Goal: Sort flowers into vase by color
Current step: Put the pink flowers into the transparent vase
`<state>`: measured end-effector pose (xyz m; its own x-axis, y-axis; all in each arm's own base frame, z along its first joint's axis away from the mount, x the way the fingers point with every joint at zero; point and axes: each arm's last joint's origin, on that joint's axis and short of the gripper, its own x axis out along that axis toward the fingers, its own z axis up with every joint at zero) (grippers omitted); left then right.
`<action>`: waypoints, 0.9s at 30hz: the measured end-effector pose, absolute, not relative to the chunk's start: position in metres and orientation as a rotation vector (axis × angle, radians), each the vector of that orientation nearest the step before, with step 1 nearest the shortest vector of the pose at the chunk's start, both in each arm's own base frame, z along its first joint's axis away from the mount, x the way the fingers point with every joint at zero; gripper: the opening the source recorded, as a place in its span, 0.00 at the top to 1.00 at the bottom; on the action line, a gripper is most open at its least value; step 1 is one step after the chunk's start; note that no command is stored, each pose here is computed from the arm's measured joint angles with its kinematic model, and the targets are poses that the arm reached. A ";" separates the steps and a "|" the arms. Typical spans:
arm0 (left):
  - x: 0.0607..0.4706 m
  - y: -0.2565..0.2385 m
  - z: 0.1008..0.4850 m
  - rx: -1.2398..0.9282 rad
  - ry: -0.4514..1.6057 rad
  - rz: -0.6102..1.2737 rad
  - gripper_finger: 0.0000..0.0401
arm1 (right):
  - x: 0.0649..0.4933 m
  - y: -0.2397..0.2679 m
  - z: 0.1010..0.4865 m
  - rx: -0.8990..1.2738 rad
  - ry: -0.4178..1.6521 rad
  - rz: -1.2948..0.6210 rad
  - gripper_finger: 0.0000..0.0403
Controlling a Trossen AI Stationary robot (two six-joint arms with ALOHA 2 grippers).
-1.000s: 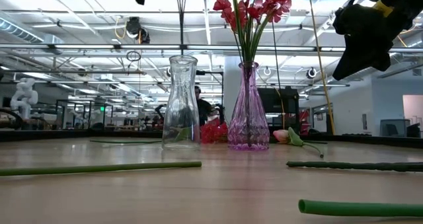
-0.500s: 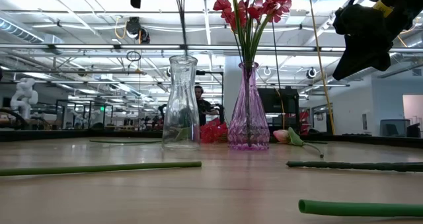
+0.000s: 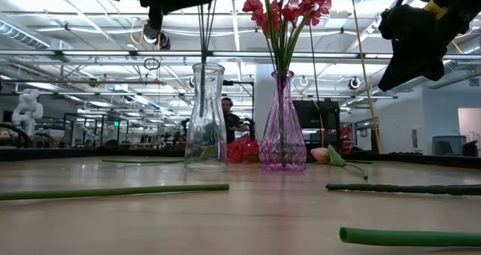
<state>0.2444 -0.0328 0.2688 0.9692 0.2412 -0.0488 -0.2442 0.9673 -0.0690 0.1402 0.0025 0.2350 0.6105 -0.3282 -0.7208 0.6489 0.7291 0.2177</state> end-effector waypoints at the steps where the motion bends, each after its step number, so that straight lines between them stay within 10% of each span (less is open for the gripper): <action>1: 0.247 -0.034 0.265 -0.073 0.055 0.242 0.98 | 0.140 0.003 0.235 0.495 0.711 -0.591 0.91; 27: 0.259 -0.049 0.242 -0.090 0.151 0.205 0.82 | 0.140 0.003 0.235 0.516 0.705 -0.599 0.91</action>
<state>0.2593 -0.0488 0.2418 0.9679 0.1954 -0.1580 -0.2089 0.9751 -0.0740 0.1403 0.0026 0.2351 0.6112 -0.3274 -0.7206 0.6583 0.7158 0.2331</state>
